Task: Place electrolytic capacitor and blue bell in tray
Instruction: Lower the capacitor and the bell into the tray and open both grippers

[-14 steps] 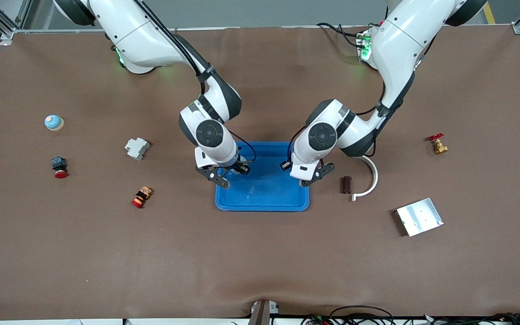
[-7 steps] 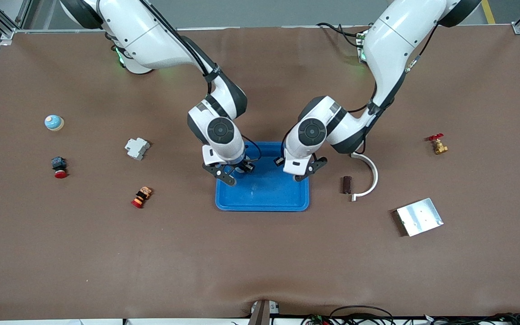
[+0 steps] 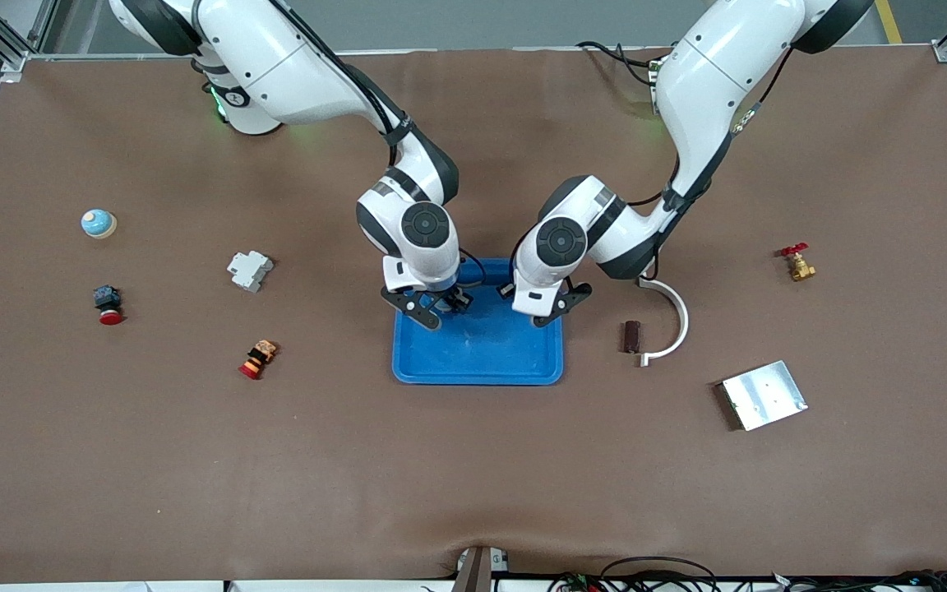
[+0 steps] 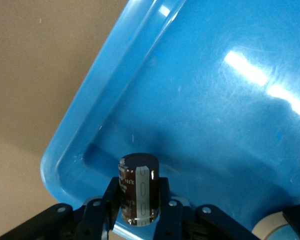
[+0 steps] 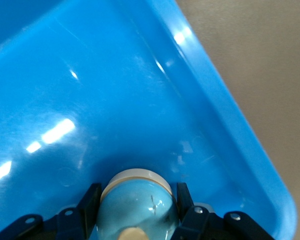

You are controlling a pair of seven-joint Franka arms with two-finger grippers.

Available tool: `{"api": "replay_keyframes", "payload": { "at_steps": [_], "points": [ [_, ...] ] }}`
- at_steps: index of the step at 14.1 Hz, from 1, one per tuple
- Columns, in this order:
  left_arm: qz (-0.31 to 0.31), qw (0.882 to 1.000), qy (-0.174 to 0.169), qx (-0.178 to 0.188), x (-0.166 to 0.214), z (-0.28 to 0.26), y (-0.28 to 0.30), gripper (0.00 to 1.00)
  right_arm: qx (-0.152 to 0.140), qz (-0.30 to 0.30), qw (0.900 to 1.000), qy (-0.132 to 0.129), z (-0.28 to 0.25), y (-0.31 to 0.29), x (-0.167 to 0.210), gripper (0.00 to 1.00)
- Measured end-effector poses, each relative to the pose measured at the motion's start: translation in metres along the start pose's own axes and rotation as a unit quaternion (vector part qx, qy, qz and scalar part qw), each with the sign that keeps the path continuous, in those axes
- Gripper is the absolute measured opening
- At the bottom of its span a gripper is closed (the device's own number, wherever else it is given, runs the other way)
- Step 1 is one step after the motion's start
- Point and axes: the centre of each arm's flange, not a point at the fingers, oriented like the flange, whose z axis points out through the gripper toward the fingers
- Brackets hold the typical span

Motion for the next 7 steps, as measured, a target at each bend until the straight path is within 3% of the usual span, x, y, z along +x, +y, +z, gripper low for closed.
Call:
{"api": "replay_keyframes", "payload": {
  "at_steps": [3,6,7],
  "points": [
    [-0.004,1.0,0.002,-0.005,0.001,-0.005,0.003,0.69,0.003,0.004,1.0,0.0,0.004,0.0,0.0,0.66],
    [-0.004,1.0,0.008,0.017,0.002,-0.015,0.0,0.98,0.003,0.005,1.0,0.0,0.004,0.0,0.001,0.92],
    [-0.005,1.0,0.01,0.029,0.005,-0.023,-0.002,1.0,0.003,0.005,1.0,0.001,0.004,-0.001,0.001,0.99]
  ]
}}
